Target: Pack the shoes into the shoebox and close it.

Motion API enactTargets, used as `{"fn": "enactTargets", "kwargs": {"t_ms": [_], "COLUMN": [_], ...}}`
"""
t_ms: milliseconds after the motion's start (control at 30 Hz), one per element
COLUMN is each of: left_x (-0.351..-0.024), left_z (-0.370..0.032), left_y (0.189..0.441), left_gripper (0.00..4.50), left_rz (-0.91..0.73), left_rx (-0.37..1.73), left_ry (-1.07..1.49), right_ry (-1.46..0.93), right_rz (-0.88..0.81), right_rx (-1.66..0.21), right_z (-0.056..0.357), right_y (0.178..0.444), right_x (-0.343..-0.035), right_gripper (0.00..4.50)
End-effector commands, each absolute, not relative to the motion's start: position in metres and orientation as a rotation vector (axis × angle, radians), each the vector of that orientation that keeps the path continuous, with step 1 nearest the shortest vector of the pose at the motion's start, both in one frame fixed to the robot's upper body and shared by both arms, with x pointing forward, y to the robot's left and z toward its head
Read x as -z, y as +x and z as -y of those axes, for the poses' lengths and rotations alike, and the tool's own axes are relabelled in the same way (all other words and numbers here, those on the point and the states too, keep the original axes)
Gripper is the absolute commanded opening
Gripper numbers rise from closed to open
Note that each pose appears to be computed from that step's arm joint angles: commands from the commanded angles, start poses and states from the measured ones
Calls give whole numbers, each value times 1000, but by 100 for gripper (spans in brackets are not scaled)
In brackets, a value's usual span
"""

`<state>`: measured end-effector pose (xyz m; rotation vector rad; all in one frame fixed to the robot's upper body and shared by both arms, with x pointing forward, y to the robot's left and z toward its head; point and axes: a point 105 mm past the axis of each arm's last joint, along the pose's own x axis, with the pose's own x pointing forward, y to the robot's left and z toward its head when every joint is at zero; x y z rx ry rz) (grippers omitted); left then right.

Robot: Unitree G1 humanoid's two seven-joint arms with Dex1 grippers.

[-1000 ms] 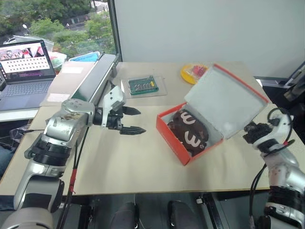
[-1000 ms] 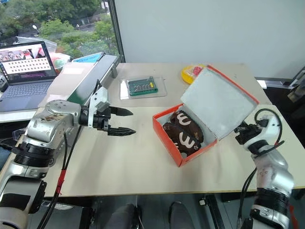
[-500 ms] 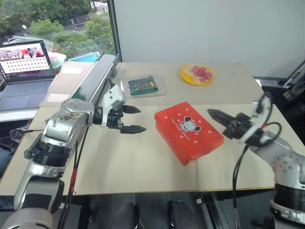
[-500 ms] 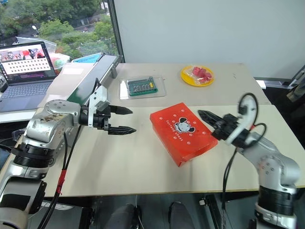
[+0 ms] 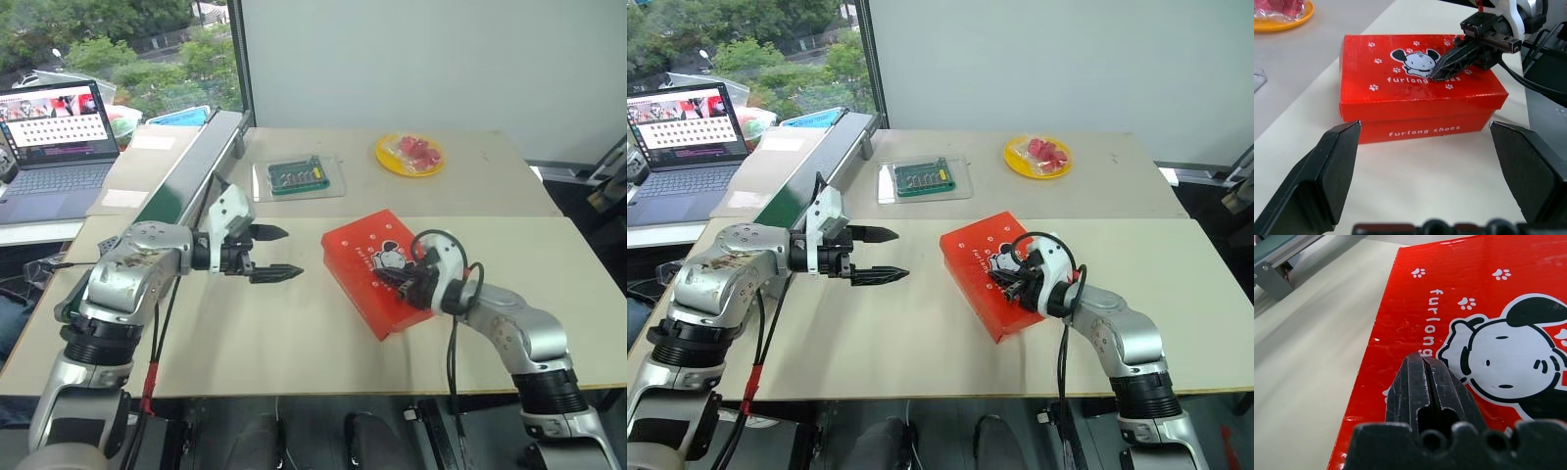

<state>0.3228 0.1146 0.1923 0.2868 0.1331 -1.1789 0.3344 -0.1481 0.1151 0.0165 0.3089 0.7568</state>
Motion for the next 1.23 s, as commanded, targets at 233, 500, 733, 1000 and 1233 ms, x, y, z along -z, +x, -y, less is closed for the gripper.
{"fn": "enactTargets", "kwargs": {"t_ms": [233, 500, 733, 1000, 1233], "left_x": [-204, -188, -151, -95, -67], "left_z": [-115, -112, -119, -124, -129], "left_y": [324, 329, 334, 323, 319], "left_gripper": [450, 450, 450, 450, 450], "left_rz": [-12, -22, -26, -101, -122], "left_rx": [1132, 1091, 973, 912, 849], "left_ry": [315, 269, 173, 173, 171], "right_ry": [-138, -160, -166, -120, -55], "right_rz": [-65, -33, -33, -78, -101], "right_rx": [-632, -207, 97, 151, 102], "right_z": [195, 292, 345, 347, 324], "right_y": [339, 345, 328, 309, 307], "right_x": [-195, -201, -166, -106, -72], "right_gripper": [148, 421, 439, 439, 439]}}
